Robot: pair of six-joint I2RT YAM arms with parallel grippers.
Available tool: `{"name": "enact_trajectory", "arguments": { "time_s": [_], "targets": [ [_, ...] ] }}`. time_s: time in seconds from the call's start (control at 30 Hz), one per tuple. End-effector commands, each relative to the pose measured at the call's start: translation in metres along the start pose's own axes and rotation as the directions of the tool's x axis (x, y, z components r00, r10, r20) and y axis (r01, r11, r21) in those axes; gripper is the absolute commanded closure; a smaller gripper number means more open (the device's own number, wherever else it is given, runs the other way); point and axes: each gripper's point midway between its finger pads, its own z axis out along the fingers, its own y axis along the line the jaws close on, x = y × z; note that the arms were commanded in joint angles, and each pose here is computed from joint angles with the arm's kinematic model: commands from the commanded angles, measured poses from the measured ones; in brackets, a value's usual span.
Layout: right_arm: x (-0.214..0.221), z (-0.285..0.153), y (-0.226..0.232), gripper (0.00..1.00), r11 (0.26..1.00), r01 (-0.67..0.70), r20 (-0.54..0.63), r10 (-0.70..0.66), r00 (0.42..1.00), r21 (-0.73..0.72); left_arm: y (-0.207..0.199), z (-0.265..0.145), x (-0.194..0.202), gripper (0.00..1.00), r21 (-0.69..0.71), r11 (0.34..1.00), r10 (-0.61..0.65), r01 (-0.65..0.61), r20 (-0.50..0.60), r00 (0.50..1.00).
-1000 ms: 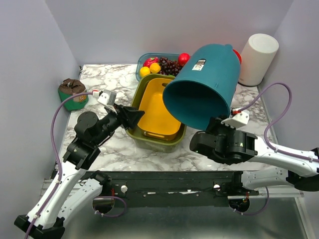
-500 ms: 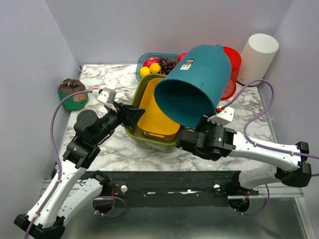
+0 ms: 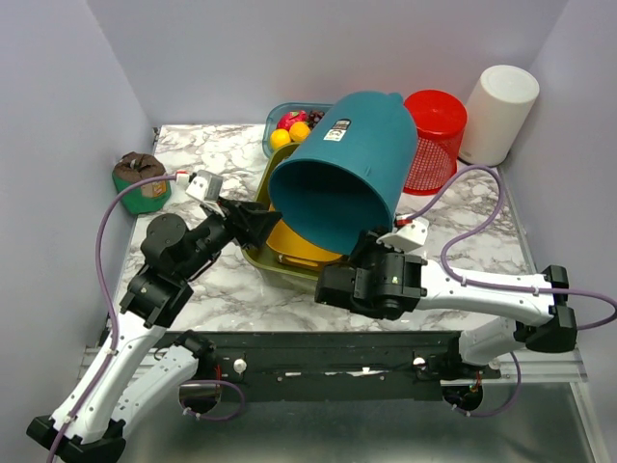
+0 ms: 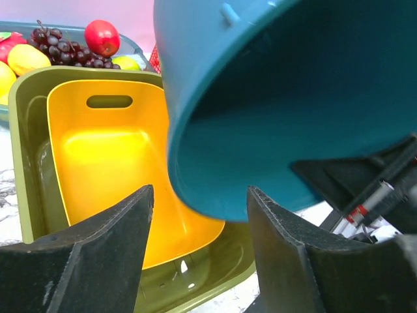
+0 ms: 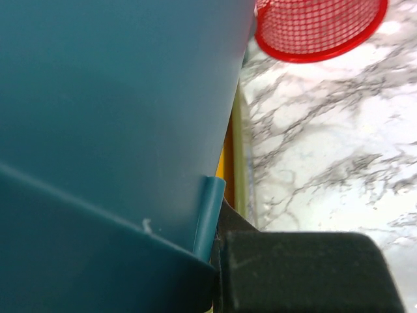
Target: Turn the large container upside down
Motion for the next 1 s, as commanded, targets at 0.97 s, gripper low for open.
{"name": "enact_trajectory", "arguments": {
  "time_s": [0.97],
  "targets": [
    [-0.04,-0.028,0.024,1.0,0.984,0.058,0.213,-0.021,0.977,-0.17,0.003,0.038,-0.05,0.39,-0.024,0.993,0.12,-0.118,0.117,0.986]
  ]
}}
